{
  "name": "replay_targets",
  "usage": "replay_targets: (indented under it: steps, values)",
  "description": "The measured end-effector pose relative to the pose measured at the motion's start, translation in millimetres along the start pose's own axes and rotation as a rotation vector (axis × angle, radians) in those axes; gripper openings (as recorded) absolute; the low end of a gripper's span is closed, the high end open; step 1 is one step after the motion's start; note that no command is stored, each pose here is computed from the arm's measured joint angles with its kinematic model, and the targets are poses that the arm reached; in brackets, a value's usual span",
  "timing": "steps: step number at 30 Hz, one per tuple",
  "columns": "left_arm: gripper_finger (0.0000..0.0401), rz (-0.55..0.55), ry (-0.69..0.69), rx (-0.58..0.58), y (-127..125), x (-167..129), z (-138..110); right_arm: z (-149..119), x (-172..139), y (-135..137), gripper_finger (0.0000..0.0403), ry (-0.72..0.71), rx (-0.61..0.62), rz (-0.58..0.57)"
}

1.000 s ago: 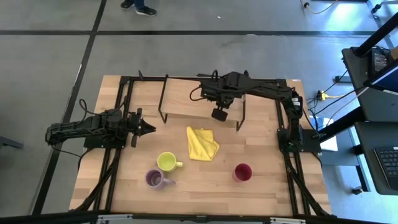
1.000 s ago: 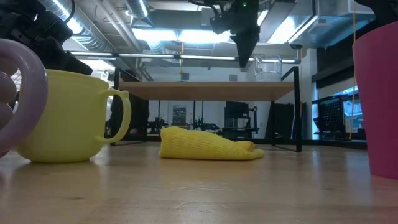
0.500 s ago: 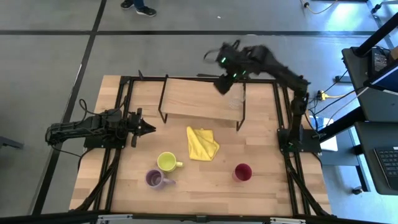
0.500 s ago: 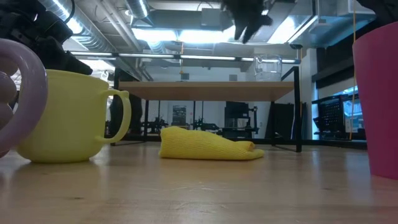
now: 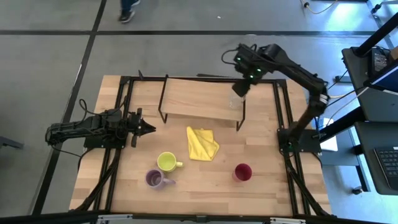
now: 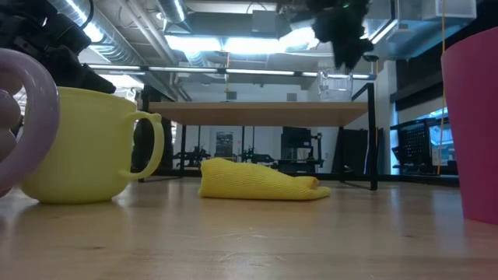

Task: Stack small to large cups/mugs on shelf
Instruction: Put the transparent mug to the right on the shelf

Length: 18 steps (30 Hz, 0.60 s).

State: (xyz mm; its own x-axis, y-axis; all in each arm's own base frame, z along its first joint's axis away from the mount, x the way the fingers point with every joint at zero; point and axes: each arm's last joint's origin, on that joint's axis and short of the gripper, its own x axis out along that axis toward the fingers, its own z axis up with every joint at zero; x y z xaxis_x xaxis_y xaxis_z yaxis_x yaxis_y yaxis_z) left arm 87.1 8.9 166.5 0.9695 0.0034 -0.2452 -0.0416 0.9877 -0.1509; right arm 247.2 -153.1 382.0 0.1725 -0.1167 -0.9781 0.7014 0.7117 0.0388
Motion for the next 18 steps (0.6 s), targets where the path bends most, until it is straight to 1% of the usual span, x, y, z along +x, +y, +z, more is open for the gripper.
replay_targets:
  steps: [3, 8, 11, 16, 18]
  values:
    - [0.0039, 0.000, 0.000, 0.000, 0.0, 0.0, -0.1, -17.5, -2.5, -3.3, 0.0210, 0.003, -0.003, -0.027]
    - [0.0039, 0.000, 0.000, 0.000, 0.0, 0.0, 0.0, -36.2, -1.0, -7.7, 0.0210, 0.023, 0.027, -0.037]
    - [0.0039, 0.000, 0.000, 0.000, 0.0, 0.0, 0.0, -35.5, 8.5, -3.7, 0.0210, 0.036, 0.011, -0.040]
    - [0.0039, 0.000, 0.000, 0.000, 0.0, 0.0, -0.1, -23.4, 18.1, 1.8, 0.0210, 0.011, -0.023, -0.029]
    - [0.0039, 0.000, -0.001, 0.000, 0.0, 0.0, 0.1, -19.4, 17.5, 2.7, 0.0210, -0.003, -0.029, -0.023]
